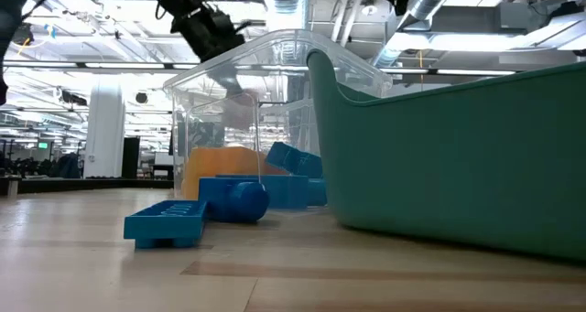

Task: Pick & Place Toys
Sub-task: Put the orange deck of cards into the yellow bin

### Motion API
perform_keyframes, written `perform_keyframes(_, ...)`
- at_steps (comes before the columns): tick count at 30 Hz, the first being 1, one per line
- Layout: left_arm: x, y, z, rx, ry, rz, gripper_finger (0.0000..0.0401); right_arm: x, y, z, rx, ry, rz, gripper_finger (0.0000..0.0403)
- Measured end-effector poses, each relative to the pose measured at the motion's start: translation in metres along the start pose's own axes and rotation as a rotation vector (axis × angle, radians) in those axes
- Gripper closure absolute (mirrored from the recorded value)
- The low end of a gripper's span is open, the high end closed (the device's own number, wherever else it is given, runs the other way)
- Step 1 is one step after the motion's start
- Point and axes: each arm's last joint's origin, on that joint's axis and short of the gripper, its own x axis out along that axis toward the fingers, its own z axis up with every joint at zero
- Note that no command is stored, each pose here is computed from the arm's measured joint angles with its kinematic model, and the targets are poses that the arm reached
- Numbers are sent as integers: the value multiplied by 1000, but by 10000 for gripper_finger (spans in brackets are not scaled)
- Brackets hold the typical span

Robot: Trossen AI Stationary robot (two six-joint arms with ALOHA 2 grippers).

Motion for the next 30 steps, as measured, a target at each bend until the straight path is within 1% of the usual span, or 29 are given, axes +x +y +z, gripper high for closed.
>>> perform_keyframes(3,6,5,-10,-33,-3,-56,341,0,-4,8,35,-87,-55,154)
perform_keyframes(6,10,5,-29,-66,-26,-77,341,0,-7,10,45,-126,-98,154)
perform_keyframes(9,9,0,-47,-71,-55,-45,341,-1,-9,12,47,-152,-147,154)
perform_keyframes(11,16,-8,-61,-73,-56,-33,341,-1,-9,12,48,-157,-168,154)
perform_keyframes(13,24,-17,-72,-47,-85,3,341,-1,-10,13,46,-169,-179,154)
perform_keyframes(16,29,-23,-78,10,-172,82,341,-1,-13,14,44,-182,-187,154)
perform_keyframes(17,32,-25,-82,11,-184,88,341,-1,-14,14,46,-181,-192,154)
perform_keyframes(20,43,-31,-94,-13,-167,90,341,-3,-18,17,54,-203,-203,154)
perform_keyframes(23,44,-31,-98,-3,-183,112,341,-4,-20,18,68,-214,-208,154)
perform_keyframes(25,47,-33,-103,-14,-174,102,341,-4,-20,18,69,-216,-210,154)
perform_keyframes(30,56,-29,-108,-7,-178,109,341,-4,-21,18,78,-213,-212,154)
